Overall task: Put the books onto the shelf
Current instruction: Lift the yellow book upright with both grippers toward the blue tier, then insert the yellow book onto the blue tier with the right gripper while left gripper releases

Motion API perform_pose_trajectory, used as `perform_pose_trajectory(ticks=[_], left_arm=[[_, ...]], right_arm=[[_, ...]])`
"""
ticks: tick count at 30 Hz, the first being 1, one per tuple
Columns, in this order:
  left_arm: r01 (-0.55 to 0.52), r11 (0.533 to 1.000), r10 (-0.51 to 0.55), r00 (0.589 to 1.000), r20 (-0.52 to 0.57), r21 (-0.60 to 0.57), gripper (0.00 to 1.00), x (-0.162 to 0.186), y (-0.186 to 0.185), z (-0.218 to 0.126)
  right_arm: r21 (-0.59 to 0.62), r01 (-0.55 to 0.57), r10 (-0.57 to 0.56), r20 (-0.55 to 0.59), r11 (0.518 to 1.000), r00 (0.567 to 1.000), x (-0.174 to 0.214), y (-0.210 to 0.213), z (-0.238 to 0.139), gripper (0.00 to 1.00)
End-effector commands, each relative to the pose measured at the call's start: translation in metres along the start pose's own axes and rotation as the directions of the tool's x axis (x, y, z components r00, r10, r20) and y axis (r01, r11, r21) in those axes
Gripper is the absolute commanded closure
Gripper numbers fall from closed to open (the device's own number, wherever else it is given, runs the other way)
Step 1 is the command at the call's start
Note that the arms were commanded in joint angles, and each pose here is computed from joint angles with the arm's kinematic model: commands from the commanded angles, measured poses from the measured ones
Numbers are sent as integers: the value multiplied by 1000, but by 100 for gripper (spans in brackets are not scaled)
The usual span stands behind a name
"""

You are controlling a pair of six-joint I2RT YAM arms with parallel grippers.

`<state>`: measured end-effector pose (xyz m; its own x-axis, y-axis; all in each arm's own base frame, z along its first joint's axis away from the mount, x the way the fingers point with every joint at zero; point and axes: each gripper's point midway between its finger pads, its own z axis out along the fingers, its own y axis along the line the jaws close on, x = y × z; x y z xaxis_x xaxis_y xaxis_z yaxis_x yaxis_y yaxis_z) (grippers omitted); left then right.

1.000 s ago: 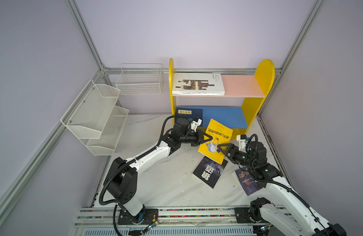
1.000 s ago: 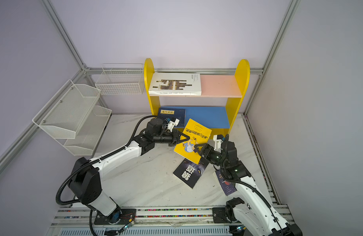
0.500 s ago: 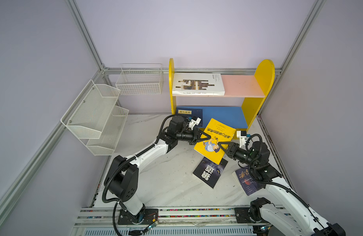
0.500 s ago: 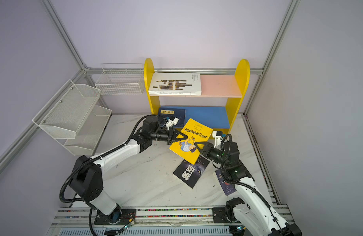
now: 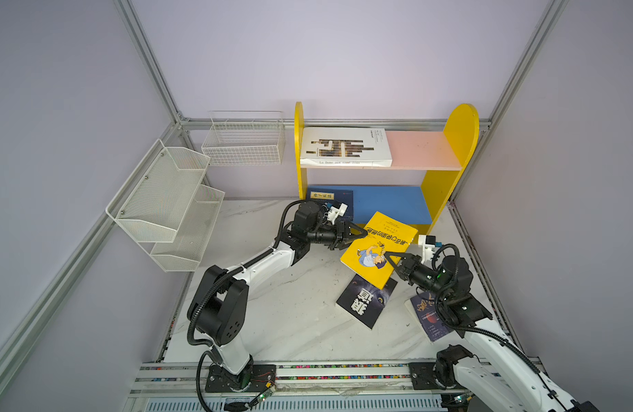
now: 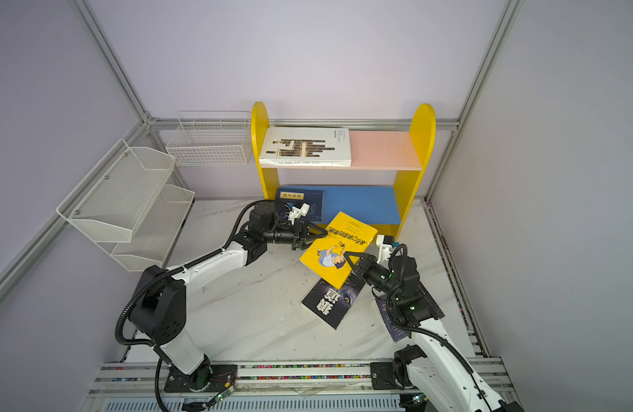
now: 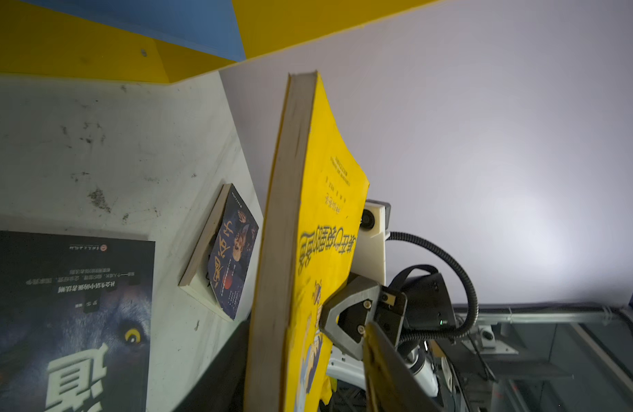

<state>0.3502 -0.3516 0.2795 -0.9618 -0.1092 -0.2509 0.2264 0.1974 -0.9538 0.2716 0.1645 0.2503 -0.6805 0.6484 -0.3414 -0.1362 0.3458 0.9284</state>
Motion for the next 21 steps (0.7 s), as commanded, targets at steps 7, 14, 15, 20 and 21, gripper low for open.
perform_pose_trajectory(ticks=[7,14,15,20,21], left_arm=[[-135,926,235,937,260,-352,15,-31,-29,-93],[-172,897,316,893,321,-406,10,-24,-45,-124],[-172,899,317,890,328,-404,10,-25,-46,-126],[-192,905,330,880,340,-380,10,-22,-53,-129],[-196,905,333,878,343,-378,10,-22,-53,-130]], right_arm=[[-69,-185,197,352,980,915,-54,-16,-15,100],[-80,-113,136,388,990,912,-93,21,17,100],[-87,-105,131,394,991,910,-100,28,22,100],[-122,-85,131,444,989,886,-131,48,42,100],[-120,-100,145,463,988,875,-138,45,46,100]])
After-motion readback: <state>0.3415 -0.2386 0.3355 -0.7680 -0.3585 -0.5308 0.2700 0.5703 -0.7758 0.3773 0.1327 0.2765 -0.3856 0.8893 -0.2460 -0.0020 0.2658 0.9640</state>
